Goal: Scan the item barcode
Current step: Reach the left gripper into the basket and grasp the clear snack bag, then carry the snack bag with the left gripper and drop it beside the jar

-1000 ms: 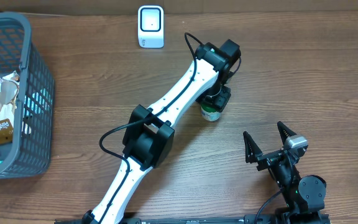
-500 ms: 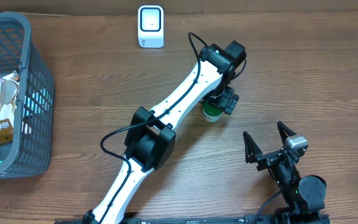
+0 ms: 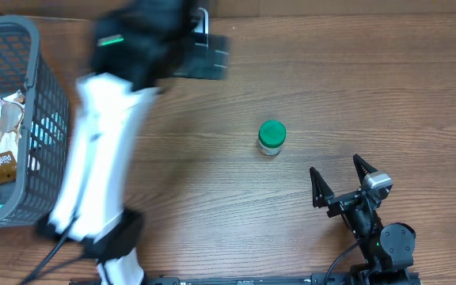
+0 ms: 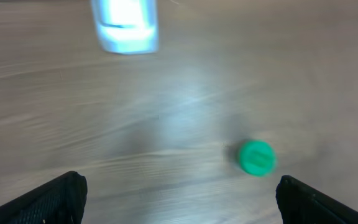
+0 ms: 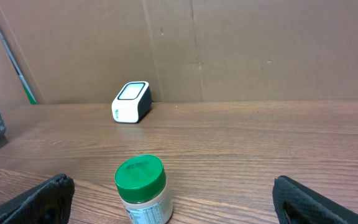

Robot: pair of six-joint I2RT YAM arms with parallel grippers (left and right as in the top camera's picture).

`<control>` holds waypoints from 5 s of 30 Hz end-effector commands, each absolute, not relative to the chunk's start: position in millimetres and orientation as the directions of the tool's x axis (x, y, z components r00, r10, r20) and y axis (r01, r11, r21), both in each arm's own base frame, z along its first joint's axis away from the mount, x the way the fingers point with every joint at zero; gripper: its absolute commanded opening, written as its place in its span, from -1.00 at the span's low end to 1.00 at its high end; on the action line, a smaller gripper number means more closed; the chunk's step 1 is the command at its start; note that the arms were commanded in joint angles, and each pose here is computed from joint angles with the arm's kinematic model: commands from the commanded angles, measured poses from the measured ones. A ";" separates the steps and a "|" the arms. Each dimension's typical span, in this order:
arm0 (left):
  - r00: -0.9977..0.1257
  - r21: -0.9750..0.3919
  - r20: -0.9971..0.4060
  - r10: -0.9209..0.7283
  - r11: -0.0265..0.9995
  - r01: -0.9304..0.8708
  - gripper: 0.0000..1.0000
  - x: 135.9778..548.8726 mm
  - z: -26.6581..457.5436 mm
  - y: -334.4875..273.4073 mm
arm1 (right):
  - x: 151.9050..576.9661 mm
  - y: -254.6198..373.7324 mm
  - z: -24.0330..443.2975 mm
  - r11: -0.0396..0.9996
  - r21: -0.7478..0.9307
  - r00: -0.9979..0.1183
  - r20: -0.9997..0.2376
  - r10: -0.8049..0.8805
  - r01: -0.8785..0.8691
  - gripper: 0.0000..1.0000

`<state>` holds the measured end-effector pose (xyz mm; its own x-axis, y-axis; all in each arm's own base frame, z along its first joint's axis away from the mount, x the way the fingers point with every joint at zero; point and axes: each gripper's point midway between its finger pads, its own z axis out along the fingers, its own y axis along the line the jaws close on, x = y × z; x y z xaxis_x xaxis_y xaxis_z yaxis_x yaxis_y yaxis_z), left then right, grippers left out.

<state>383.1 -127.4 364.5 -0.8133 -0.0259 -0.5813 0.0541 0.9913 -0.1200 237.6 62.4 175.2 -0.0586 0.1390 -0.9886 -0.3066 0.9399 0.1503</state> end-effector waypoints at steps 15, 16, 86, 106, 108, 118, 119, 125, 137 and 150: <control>-0.485 -0.143 -0.567 -0.666 0.660 -0.738 0.99 323.1 377.8 181.5 | 237.6 61.7 174.2 0.940 0.148 -0.051 -0.989 0.139 -0.307 1.00; -0.462 -0.131 -0.556 -0.691 0.622 -0.772 1.00 318.4 371.2 199.7 | 237.6 61.7 174.2 0.940 0.148 -0.051 -0.989 0.139 -0.307 1.00; -0.581 0.170 -0.216 -0.785 0.555 -0.814 -0.92 360.4 141.1 302.8 | 237.6 61.7 174.2 0.940 0.148 -0.051 -0.989 0.139 -0.307 1.00; -0.452 -0.129 -0.620 -0.641 0.652 -0.748 -0.92 361.5 371.1 233.8 | 237.6 61.7 174.2 0.940 0.148 -0.051 -0.989 0.139 -0.307 1.00; -0.445 -0.137 -0.629 -0.637 0.654 -0.744 -0.92 358.7 376.8 231.2 | 237.6 61.7 174.2 0.940 0.148 -0.051 -0.989 0.139 -0.307 1.00; -0.434 -0.159 -0.657 -0.617 0.675 -0.720 -0.92 353.3 394.5 217.2 | 237.6 61.7 174.3 0.940 0.148 -0.051 -0.989 0.139 -0.307 1.00; -0.432 -0.161 -0.662 -0.613 0.679 -0.717 -0.92 352.3 397.3 214.9 | 237.6 61.7 174.3 0.940 0.148 -0.051 -0.989 0.139 -0.307 0.99; -0.441 -0.176 -0.697 -0.565 0.731 -0.659 -0.92 353.0 417.5 183.0 | 237.6 61.7 174.2 0.940 0.148 -0.051 -0.989 0.139 -0.307 1.00; -0.601 -0.185 -0.724 -0.338 0.935 -0.303 -0.92 376.6 435.5 26.5 | 237.6 61.7 174.2 0.940 0.148 -0.051 -0.989 0.139 -0.307 1.00; -0.926 0.031 -0.350 -0.139 0.987 -0.160 -0.91 364.6 284.3 -98.8 | 237.6 61.7 174.2 0.940 0.148 -0.051 -0.989 0.139 -0.307 1.00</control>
<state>372.2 -99.2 307.8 -0.9126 -0.1096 -0.3938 -0.0974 0.9939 -0.0511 237.6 62.4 175.3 -0.0582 0.1390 -0.9886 -0.3066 0.9399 0.1503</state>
